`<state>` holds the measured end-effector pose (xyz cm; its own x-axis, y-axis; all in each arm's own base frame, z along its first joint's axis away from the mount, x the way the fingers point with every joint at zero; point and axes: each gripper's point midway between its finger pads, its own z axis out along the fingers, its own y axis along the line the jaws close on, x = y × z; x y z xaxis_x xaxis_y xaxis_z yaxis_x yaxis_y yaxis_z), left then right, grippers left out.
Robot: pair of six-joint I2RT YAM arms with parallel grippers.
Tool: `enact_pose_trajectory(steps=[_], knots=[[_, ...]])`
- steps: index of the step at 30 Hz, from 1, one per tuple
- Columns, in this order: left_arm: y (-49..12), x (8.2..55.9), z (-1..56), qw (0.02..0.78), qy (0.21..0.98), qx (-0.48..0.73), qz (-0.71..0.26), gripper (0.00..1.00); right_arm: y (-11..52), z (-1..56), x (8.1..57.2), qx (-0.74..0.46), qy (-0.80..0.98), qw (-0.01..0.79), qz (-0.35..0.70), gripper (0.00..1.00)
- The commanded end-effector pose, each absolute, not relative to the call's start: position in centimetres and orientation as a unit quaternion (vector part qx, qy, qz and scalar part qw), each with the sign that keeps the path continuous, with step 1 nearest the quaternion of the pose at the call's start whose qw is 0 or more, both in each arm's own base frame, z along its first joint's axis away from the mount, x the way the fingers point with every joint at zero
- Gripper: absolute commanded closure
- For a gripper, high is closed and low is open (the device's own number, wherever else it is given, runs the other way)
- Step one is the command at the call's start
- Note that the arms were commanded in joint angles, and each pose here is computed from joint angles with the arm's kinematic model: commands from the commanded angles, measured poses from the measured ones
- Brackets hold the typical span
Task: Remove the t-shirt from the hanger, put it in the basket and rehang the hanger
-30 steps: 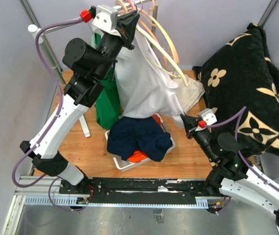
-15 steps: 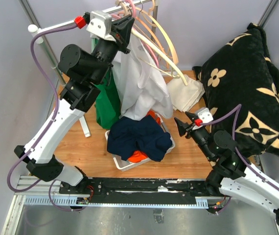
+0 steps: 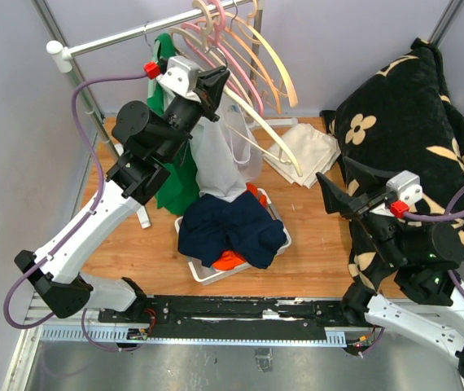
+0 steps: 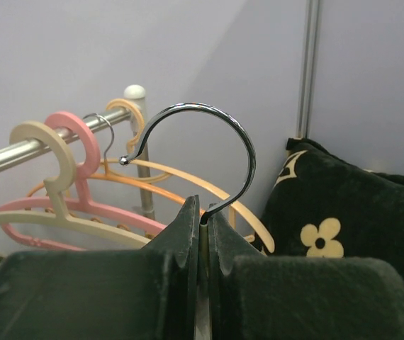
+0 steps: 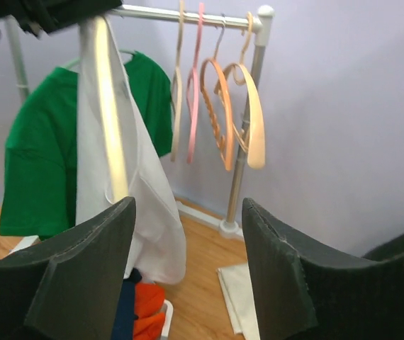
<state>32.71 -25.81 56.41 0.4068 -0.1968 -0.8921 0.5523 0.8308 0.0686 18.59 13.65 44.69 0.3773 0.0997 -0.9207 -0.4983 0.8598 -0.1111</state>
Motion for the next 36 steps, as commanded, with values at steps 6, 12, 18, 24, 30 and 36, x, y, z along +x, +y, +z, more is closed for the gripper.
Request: enact_pose_trajectory(steps=[6,12,18,24,30,36], knots=[[-25.5,31.6,57.6,0.825,0.474,0.168,-0.257,0.99,17.3,48.7,16.7,-0.263,0.458,0.813,0.243,0.37],[-26.4,31.0,57.4,0.819,0.475,0.18,-0.266,0.99,20.0,49.0,17.9,-0.282,0.462,0.801,0.254,0.37],[-27.2,30.1,56.9,0.812,0.48,0.19,-0.271,0.99,22.2,48.3,19.5,-0.287,0.476,0.791,0.256,0.44],[-27.3,29.3,56.9,0.811,0.478,0.191,-0.278,1.0,23.0,47.6,20.5,-0.286,0.486,0.787,0.249,0.52],[-27.4,29.1,56.8,0.809,0.478,0.193,-0.28,1.0,23.0,47.6,20.6,-0.281,0.485,0.789,0.249,0.7],[-27.6,28.9,56.8,0.808,0.479,0.194,-0.282,0.99,22.7,47.7,20.7,-0.275,0.485,0.793,0.245,0.91]])
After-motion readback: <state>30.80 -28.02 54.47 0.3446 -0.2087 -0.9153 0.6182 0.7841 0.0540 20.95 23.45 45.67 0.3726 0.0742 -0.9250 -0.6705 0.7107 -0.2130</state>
